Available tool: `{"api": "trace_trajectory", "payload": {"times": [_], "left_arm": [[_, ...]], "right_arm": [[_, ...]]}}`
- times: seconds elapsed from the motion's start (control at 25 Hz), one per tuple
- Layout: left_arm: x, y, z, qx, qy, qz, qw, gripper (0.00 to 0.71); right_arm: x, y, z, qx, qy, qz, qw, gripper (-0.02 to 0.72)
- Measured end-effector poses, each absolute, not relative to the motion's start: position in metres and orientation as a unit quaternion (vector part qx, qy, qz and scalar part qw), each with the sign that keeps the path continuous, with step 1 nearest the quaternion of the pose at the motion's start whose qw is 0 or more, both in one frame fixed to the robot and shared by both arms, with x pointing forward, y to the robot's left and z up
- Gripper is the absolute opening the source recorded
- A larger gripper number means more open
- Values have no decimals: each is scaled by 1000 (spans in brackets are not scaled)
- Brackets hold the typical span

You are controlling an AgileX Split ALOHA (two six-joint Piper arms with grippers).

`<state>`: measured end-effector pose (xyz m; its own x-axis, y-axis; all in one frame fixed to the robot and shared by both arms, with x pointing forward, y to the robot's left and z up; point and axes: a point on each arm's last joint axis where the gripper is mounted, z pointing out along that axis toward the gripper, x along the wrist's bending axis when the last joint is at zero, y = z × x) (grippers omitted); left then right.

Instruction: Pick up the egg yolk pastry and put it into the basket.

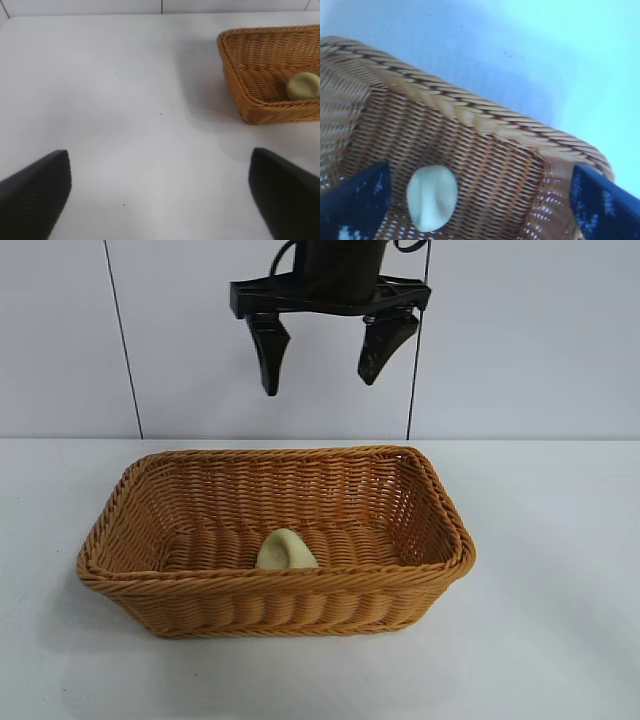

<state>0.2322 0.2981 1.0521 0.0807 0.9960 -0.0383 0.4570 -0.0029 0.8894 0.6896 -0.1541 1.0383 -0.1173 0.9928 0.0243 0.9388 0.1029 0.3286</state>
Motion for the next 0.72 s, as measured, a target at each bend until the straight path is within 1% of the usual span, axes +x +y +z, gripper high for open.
{"api": "trace_trajectory", "payload": {"times": [0.2, 0.4, 0.48, 0.72], "left_arm": [[232, 298, 1052, 620, 586, 342, 394, 692], [232, 298, 1052, 620, 586, 342, 394, 692], [232, 298, 1052, 620, 586, 342, 394, 692], [232, 298, 1052, 620, 586, 342, 394, 692]], "right_arm": [[706, -220, 1038, 704, 690, 124, 113, 695], [711, -266, 1038, 735, 657, 119, 118, 695], [712, -274, 1038, 741, 650, 124, 110, 695], [709, -273, 1043, 737, 654, 136, 101, 696]]}}
